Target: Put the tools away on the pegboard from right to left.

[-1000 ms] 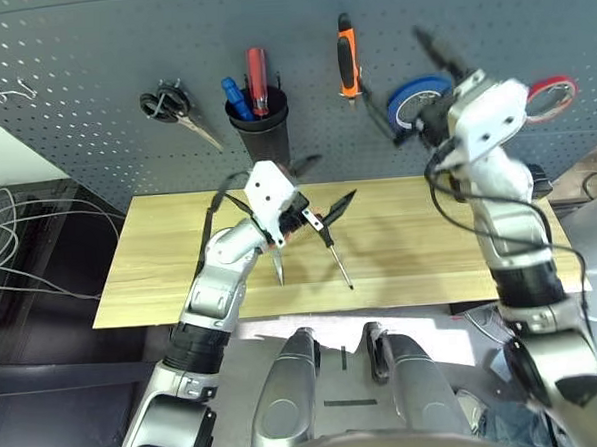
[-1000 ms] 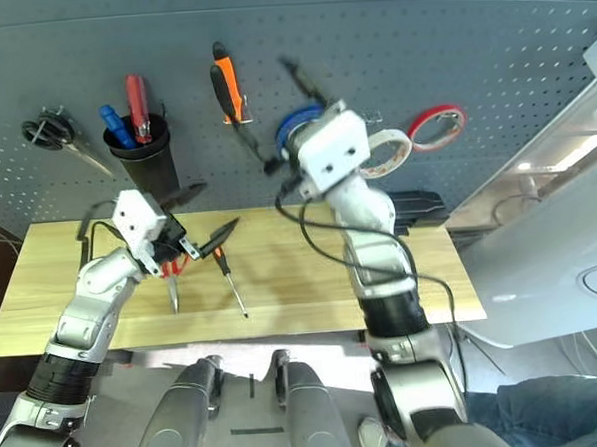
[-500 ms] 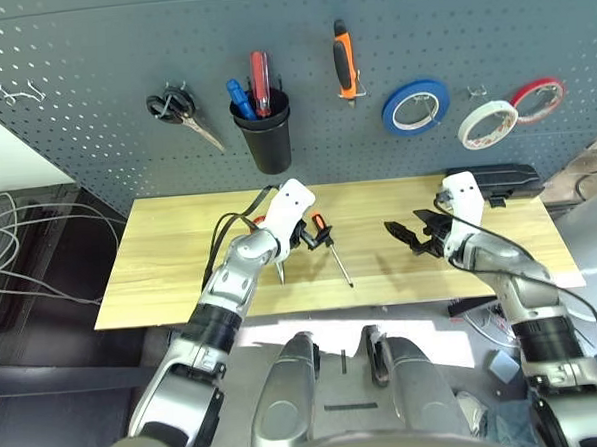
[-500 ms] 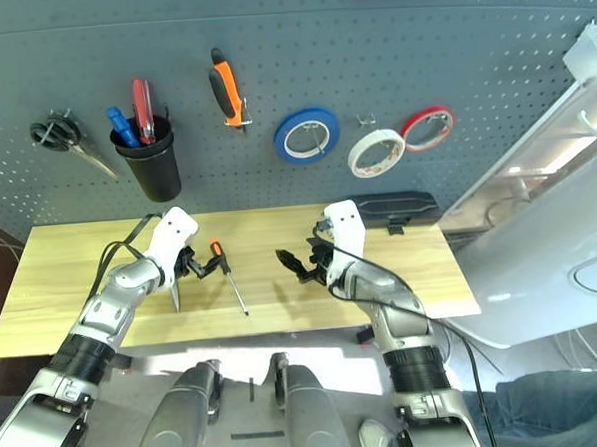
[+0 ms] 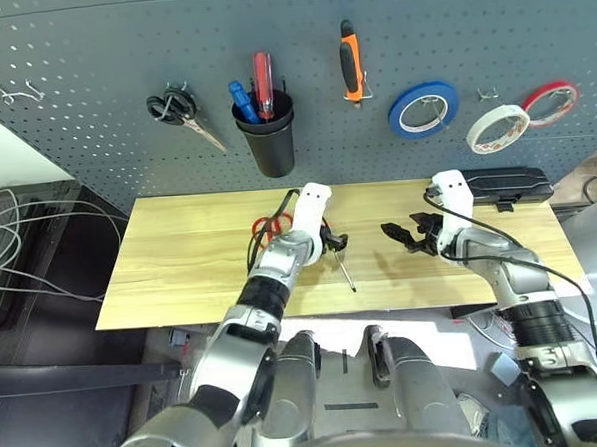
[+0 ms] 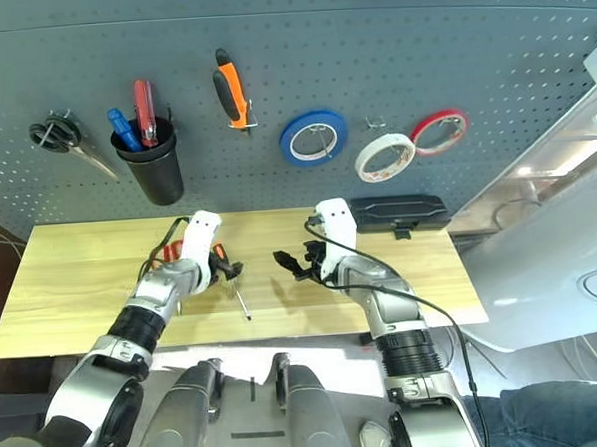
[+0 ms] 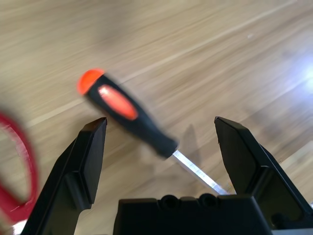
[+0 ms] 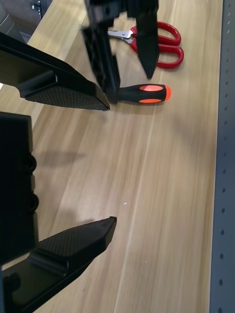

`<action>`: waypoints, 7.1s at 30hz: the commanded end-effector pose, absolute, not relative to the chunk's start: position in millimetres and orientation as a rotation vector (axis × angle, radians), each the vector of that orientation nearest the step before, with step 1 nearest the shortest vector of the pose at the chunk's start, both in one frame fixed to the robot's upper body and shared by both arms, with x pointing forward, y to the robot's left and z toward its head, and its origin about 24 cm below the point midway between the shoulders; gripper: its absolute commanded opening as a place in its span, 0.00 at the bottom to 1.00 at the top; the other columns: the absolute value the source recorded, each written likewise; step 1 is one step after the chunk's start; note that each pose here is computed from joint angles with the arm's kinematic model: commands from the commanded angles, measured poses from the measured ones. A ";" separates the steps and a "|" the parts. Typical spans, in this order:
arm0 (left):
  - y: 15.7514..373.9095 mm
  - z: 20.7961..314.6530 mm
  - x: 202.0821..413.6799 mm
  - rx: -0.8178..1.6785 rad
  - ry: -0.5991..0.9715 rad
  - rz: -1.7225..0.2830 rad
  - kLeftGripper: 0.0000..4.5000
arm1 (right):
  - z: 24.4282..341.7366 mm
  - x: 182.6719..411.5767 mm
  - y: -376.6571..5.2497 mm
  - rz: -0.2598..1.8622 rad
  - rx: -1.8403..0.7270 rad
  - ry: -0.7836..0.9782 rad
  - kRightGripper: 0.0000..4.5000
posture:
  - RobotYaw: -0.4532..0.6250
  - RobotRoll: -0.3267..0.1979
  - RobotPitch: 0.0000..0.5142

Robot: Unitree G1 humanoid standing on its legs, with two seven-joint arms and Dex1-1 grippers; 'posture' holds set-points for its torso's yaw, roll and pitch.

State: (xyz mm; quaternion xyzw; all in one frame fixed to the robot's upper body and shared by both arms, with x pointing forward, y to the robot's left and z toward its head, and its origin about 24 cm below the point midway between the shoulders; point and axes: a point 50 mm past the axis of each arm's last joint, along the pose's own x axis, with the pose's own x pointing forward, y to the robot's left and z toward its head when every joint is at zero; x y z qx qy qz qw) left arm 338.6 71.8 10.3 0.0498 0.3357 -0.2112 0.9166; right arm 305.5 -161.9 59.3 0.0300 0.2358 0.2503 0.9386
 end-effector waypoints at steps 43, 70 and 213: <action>129.8 157.3 269.5 -0.096 -0.386 -0.541 0.13 | 100.7 317.2 -134.6 0.870 -0.225 0.289 1.00 | 0.52 0.62 0.41; 147.5 209.6 319.6 0.068 -0.658 -0.351 0.13 | 145.4 320.5 -78.5 1.107 -0.248 -0.063 1.00 | 0.51 0.62 0.39; 270.7 155.1 295.7 0.277 -0.488 0.180 0.01 | 154.4 335.5 -70.4 1.113 -0.282 -0.102 1.00 | 0.54 0.62 0.41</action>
